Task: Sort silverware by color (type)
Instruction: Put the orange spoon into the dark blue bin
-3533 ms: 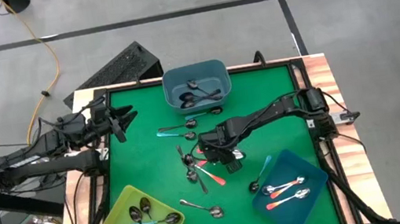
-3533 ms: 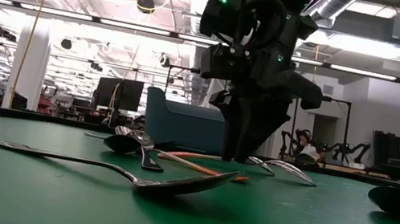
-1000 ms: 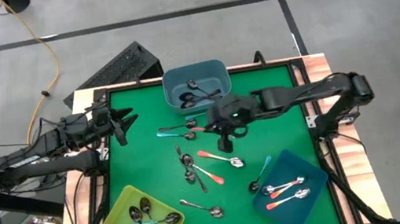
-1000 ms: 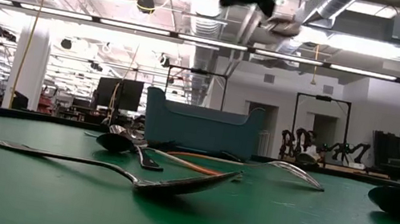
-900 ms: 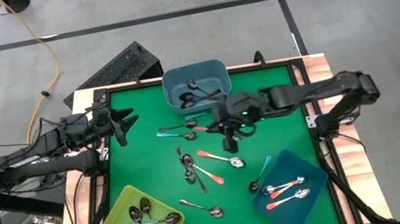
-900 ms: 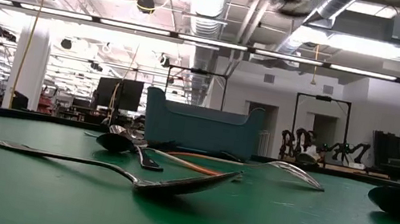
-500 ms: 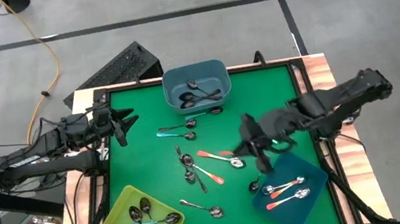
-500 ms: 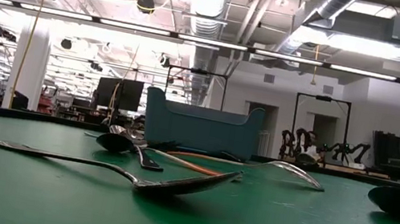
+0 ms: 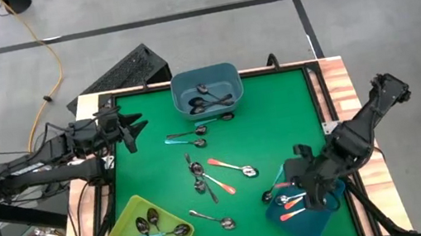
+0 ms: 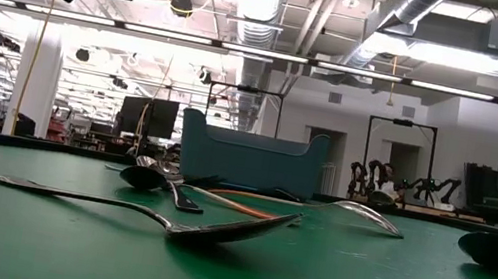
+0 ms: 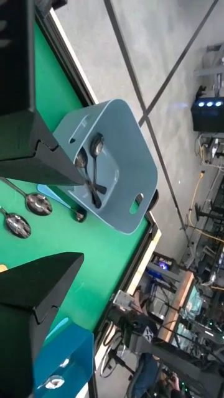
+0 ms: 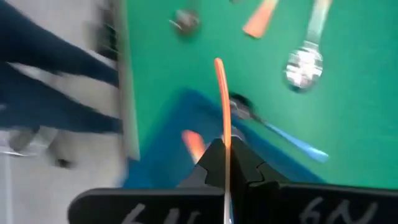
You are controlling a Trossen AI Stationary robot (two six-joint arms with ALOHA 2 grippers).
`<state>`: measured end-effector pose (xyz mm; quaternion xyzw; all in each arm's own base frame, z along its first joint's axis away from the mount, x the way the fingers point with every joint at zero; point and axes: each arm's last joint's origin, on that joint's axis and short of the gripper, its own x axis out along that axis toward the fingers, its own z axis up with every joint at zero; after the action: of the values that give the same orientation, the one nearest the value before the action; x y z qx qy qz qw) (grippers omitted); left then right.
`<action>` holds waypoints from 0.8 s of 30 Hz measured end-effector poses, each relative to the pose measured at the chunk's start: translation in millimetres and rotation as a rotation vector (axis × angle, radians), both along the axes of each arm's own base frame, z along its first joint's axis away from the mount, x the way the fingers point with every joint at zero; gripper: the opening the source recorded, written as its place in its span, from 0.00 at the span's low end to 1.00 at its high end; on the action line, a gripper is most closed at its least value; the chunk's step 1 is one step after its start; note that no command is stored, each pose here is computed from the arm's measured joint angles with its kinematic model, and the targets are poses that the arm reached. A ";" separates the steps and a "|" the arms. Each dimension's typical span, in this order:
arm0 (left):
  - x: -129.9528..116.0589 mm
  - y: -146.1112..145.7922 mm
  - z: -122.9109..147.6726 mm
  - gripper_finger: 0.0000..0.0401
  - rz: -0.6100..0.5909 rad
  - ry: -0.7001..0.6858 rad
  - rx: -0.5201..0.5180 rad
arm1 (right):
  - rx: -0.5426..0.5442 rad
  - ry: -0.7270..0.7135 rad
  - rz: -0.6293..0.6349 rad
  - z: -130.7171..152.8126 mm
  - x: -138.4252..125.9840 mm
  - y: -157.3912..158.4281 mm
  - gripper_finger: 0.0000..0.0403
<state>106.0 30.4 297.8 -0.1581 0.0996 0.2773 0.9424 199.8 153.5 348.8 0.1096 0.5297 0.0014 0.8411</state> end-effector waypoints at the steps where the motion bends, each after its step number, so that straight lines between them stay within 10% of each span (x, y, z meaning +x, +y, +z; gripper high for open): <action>1: 1.0 0.2 -0.4 0.42 0.001 0.004 -0.001 | -0.031 0.023 -0.001 -2.1 -2.4 -0.4 0.02; 24: 21.2 5.6 -11.0 0.42 0.064 0.086 -0.043 | -0.262 0.130 0.195 -29.2 3.5 -1.5 0.03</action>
<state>127.2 36.0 286.7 -0.1694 0.1410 0.3117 0.9243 203.3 152.0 319.7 -0.0531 0.5869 0.0071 0.8079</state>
